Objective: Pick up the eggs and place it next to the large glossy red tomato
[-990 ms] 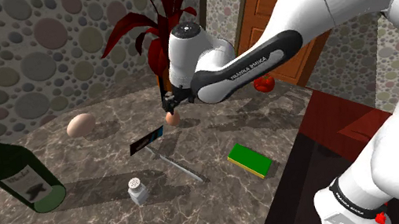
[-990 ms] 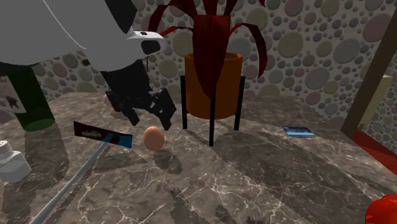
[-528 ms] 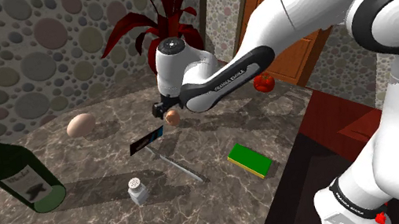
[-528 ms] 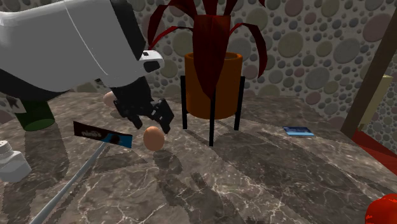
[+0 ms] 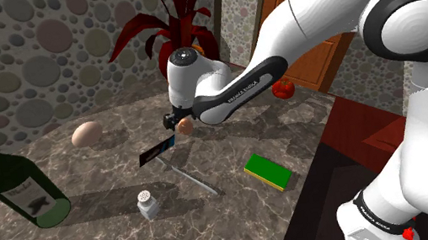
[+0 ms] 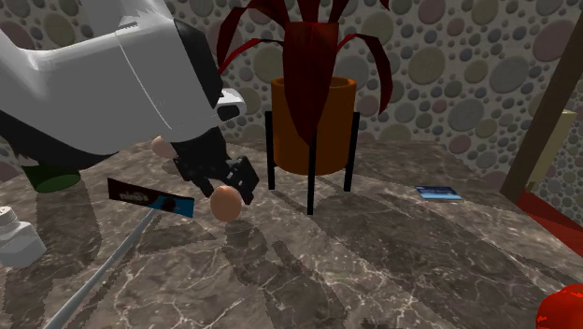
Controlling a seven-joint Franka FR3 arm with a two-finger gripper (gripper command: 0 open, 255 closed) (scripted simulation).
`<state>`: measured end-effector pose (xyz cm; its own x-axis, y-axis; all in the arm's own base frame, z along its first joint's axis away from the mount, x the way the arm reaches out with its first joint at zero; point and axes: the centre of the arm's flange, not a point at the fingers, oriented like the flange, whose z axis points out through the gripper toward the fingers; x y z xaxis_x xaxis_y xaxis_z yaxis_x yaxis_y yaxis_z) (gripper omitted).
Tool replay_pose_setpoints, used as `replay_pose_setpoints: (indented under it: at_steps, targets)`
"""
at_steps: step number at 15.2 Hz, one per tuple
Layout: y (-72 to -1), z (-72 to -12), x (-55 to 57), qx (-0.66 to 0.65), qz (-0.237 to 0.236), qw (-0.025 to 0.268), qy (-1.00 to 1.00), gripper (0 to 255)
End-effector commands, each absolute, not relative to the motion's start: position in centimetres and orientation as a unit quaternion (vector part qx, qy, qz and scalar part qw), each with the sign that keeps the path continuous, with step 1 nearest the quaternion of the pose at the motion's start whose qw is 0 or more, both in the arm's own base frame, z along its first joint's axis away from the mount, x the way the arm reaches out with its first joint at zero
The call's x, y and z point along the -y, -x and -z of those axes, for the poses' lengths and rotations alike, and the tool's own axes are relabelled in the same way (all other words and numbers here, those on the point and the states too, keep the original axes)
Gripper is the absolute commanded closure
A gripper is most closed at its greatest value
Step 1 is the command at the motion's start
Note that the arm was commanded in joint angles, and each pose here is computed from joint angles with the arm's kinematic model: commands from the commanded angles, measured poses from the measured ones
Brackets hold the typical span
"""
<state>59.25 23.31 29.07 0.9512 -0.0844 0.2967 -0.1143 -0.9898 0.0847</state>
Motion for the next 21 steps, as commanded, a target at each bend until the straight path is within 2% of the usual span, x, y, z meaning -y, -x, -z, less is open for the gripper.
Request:
replay_pose_setpoints:
  at_steps: [1, 3, 4, 13, 21]
  targets:
    - [-59.2, -29.1, -23.3, 0.05, -0.148, 0.05, -0.986, 0]
    - [-59.2, -29.1, -23.3, 0.05, -0.148, 0.05, -0.986, 0]
    - [-59.2, -29.1, -23.3, 0.05, -0.148, 0.05, -0.986, 255]
    - [-59.2, -29.1, -23.3, 0.05, -0.148, 0.05, -0.986, 255]
    - [-59.2, -33.3, -23.3, 0.05, -0.148, 0.05, -0.986, 255]
